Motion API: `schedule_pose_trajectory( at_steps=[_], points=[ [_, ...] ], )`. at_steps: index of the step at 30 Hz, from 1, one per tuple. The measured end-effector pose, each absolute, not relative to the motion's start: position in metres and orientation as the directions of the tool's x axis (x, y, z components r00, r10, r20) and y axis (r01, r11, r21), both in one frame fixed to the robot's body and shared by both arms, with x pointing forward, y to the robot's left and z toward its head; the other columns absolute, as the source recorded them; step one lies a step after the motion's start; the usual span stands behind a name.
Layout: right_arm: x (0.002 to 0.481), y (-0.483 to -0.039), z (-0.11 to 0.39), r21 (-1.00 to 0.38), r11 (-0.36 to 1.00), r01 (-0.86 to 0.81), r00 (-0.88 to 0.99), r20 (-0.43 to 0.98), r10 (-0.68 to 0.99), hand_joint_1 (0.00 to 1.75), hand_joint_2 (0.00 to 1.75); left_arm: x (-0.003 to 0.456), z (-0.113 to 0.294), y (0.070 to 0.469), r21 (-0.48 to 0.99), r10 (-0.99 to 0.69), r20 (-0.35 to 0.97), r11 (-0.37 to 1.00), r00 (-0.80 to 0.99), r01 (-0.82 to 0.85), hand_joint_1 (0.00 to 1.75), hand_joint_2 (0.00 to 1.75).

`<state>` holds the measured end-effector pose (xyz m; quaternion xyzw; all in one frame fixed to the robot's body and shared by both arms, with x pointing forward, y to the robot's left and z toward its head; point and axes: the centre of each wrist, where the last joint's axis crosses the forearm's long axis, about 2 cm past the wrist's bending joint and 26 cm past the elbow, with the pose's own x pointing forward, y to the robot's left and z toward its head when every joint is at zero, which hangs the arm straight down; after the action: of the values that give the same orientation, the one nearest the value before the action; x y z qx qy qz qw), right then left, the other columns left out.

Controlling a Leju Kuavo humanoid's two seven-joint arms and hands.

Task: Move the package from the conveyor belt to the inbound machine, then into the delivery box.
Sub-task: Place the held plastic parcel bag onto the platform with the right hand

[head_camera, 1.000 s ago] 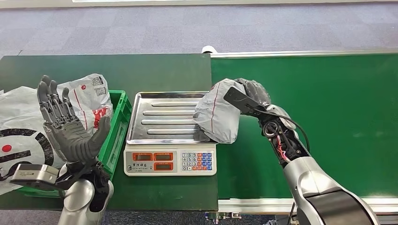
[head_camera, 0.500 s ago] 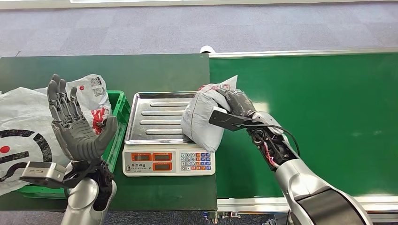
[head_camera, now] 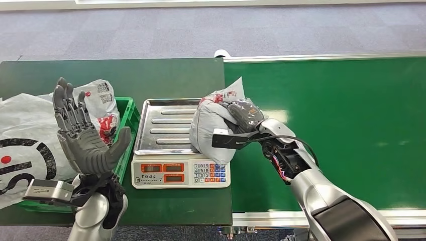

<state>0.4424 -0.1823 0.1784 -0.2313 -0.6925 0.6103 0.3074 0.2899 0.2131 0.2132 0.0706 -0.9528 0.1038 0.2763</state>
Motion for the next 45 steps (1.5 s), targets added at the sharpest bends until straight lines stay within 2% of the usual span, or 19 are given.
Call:
schedule_pose_trajectory(
  at_steps=[5, 6, 9, 10, 14, 18, 24, 28, 34, 39, 45],
  points=[
    [0.443, -0.177, 0.180, -0.991, 0.120, -0.064, -0.712, 0.130, 0.690, 1.74, 1.75, 0.289, 0.214, 0.214, -0.159, -0.069, 0.537, 0.971, -0.841, -0.181, 0.00, 1.75],
    [0.442, -0.177, 0.180, -0.991, 0.119, -0.060, -0.714, 0.126, 0.688, 1.44, 1.75, 0.288, 0.213, 0.215, -0.159, -0.068, 0.536, 0.971, -0.841, -0.180, 0.00, 1.75],
    [0.441, -0.175, 0.179, -0.991, 0.122, -0.047, -0.722, 0.118, 0.682, 0.15, 1.75, 0.286, 0.212, 0.215, -0.158, -0.067, 0.538, 0.971, -0.840, -0.179, 0.00, 1.75],
    [0.441, -0.174, 0.179, -0.991, 0.125, -0.042, -0.724, 0.117, 0.680, 0.01, 1.75, 0.286, 0.212, 0.215, -0.158, -0.068, 0.539, 0.971, -0.840, -0.180, 0.00, 1.75],
    [0.438, -0.173, 0.175, -0.987, 0.162, -0.012, -0.730, 0.119, 0.673, 0.00, 1.75, 0.285, 0.212, 0.215, -0.156, -0.070, 0.539, 0.971, -0.840, -0.181, 0.00, 1.75],
    [0.434, -0.175, 0.169, -0.967, 0.254, 0.025, -0.734, 0.155, 0.661, 0.00, 1.75, 0.284, 0.210, 0.216, -0.155, -0.072, 0.542, 0.971, -0.837, -0.184, 0.00, 1.75],
    [0.429, -0.179, 0.161, -0.880, 0.474, 0.013, -0.728, 0.317, 0.608, 0.00, 1.75, 0.283, 0.208, 0.219, -0.154, -0.086, 0.548, 0.967, -0.832, -0.202, 0.00, 1.75],
    [0.427, -0.181, 0.162, -0.757, 0.654, -0.001, -0.693, 0.472, 0.545, 0.00, 1.75, 0.283, 0.207, 0.221, -0.155, -0.094, 0.551, 0.965, -0.829, -0.213, 0.00, 1.75],
    [0.422, -0.191, 0.171, -0.490, 0.870, -0.061, -0.655, 0.677, 0.335, 0.00, 1.75, 0.282, 0.206, 0.223, -0.157, -0.107, 0.557, 0.960, -0.824, -0.231, 0.00, 1.75],
    [0.410, -0.212, 0.168, -0.333, 0.938, -0.099, -0.639, 0.743, 0.197, 0.00, 1.75, 0.279, 0.200, 0.226, -0.162, -0.092, 0.574, 0.961, -0.814, -0.223, 0.00, 1.75],
    [0.382, -0.246, 0.152, -0.240, 0.967, -0.079, -0.610, 0.779, 0.144, 0.00, 1.75, 0.273, 0.187, 0.226, -0.148, -0.038, 0.609, 0.976, -0.792, -0.161, 0.00, 1.75]
  ],
)
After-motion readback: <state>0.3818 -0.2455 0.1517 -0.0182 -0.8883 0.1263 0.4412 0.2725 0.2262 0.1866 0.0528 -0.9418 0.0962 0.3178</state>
